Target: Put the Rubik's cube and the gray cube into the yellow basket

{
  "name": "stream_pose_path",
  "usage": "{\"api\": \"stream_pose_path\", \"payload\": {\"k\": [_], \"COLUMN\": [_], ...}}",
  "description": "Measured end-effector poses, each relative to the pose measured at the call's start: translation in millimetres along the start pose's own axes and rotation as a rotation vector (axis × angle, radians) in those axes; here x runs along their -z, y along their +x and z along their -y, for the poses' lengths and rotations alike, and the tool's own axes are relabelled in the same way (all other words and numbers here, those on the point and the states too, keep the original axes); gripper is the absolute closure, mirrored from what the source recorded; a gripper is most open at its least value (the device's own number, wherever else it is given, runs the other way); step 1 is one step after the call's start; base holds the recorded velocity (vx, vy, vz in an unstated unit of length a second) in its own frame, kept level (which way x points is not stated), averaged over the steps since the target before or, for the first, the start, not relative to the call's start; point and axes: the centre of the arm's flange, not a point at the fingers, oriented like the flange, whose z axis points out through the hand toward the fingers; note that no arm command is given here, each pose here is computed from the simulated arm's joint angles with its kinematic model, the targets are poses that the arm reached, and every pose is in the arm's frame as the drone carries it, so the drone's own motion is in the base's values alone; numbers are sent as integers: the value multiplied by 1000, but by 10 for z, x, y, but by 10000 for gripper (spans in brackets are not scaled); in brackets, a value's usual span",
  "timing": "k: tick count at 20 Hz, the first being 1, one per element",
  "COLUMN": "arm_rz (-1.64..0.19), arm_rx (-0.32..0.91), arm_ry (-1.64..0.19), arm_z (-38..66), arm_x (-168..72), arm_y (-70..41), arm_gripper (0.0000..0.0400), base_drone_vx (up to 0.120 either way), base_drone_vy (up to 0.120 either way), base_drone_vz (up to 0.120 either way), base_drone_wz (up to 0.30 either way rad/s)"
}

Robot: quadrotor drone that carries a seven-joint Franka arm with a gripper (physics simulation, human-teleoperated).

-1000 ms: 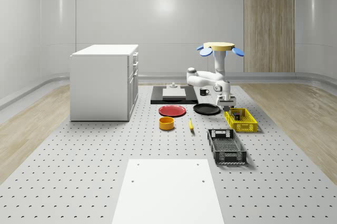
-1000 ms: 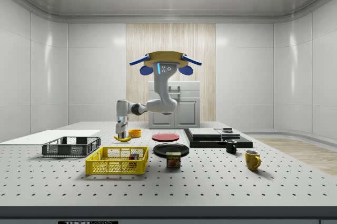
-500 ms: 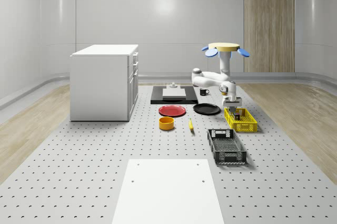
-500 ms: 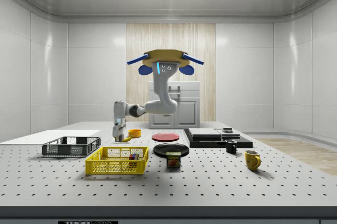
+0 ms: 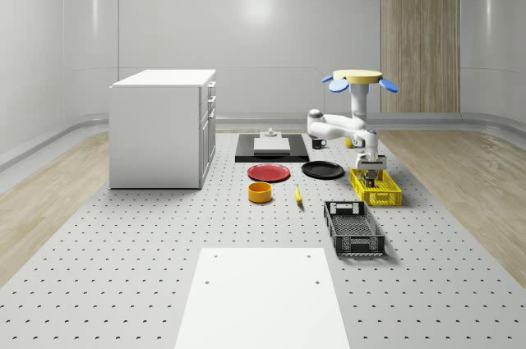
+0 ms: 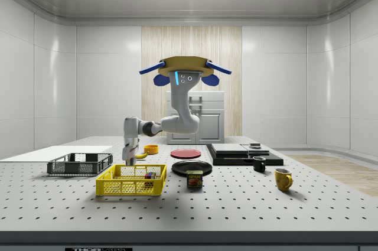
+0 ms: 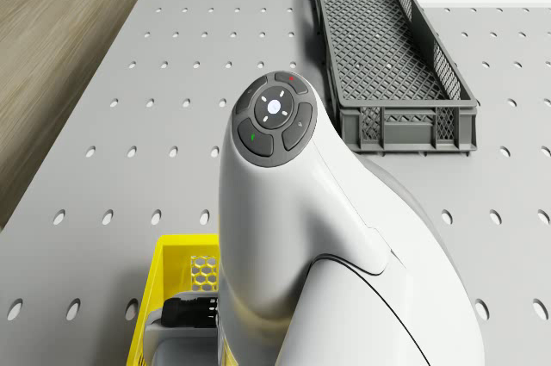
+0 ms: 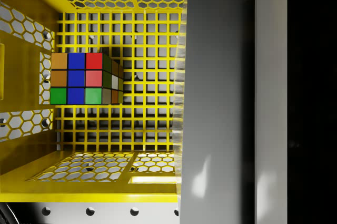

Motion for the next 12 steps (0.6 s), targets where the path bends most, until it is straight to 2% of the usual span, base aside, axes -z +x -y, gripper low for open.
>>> {"api": "stream_pose_path", "payload": {"k": [5,6,12], "arm_rz": [0,0,0], "arm_rx": [0,0,0], "arm_ry": [0,0,0], "arm_z": [0,0,0], "arm_x": [0,0,-18], "arm_y": [0,0,0], "arm_gripper": [148,148,148], "base_drone_vx": [0,0,0], "base_drone_vy": [120,120,7], "base_drone_vz": [-120,-40,0], "base_drone_wz": [0,0,0]}}
